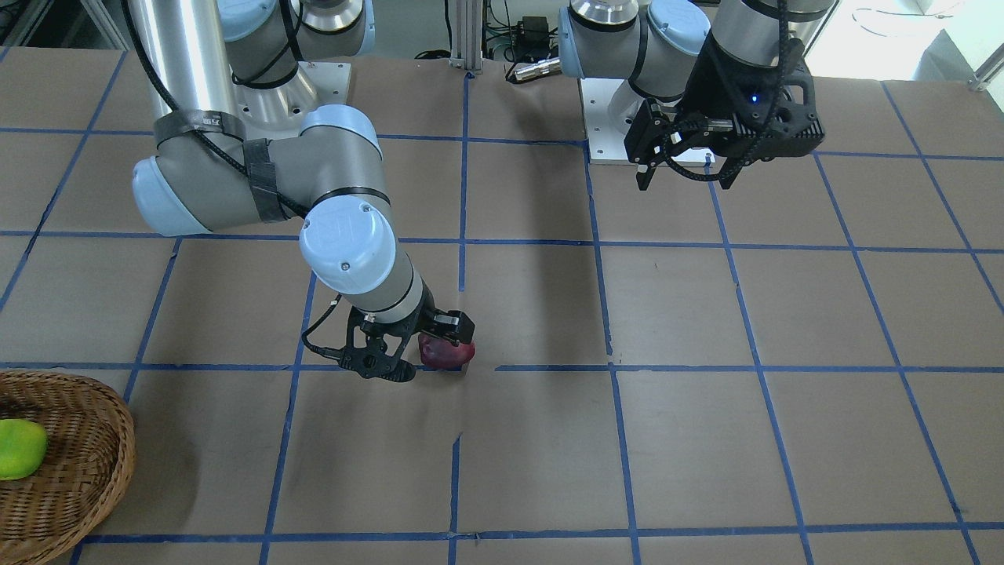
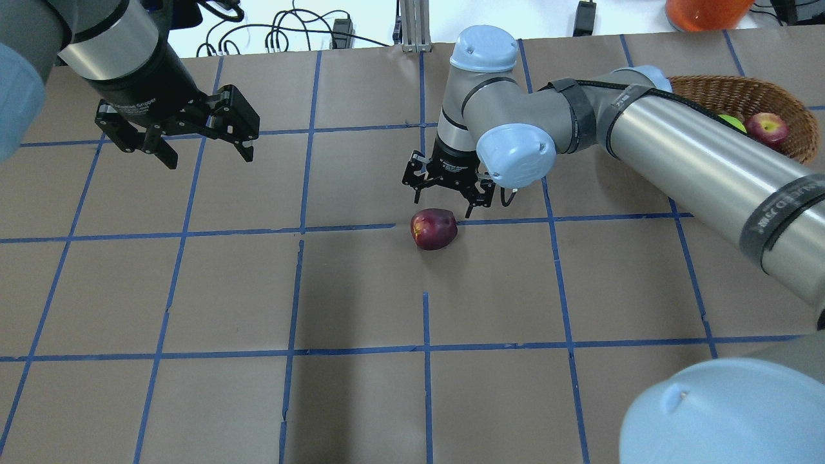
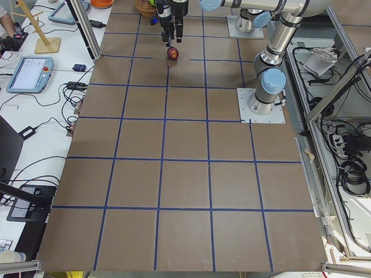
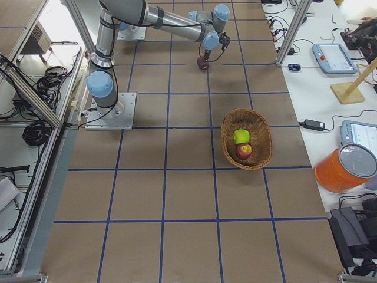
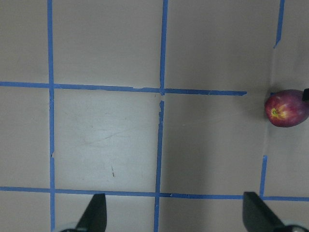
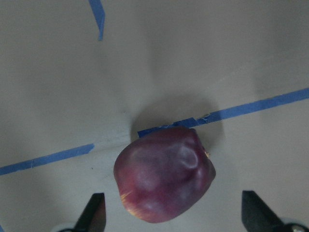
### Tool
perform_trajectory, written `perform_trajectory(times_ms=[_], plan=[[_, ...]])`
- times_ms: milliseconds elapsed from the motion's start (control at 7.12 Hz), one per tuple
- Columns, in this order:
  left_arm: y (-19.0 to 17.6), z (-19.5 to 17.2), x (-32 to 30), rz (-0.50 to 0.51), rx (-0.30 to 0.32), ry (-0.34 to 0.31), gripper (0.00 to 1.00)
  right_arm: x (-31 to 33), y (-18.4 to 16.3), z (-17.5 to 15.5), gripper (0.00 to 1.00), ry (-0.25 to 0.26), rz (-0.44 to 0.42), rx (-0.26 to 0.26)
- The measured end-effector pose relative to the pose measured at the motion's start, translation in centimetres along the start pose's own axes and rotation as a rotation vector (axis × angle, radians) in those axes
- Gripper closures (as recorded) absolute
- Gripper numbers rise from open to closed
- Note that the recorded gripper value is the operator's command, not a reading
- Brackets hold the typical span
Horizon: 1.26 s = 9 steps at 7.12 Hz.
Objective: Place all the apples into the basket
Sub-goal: 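Lower the right gripper and grasp the dark red apple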
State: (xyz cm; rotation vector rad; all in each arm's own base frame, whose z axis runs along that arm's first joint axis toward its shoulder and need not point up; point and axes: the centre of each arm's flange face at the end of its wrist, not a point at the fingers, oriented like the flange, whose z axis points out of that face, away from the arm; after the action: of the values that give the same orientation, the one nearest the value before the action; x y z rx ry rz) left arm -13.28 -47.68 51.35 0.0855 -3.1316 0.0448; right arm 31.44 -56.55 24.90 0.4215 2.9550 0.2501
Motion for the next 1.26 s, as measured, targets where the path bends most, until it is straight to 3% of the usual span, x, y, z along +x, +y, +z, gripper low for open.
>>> perform_trajectory(times_ms=[562, 1264], plan=[[0.0, -0.2, 0.0, 0.000, 0.008, 0.003, 0.00, -1.9, 0.1, 4.3, 0.00, 0.013, -0.031, 0.001], [-0.1, -0.4, -0.2, -0.004, 0.010, 0.004, 0.00, -1.5, 1.6, 3.7, 0.00, 0.055, -0.024, -0.057]])
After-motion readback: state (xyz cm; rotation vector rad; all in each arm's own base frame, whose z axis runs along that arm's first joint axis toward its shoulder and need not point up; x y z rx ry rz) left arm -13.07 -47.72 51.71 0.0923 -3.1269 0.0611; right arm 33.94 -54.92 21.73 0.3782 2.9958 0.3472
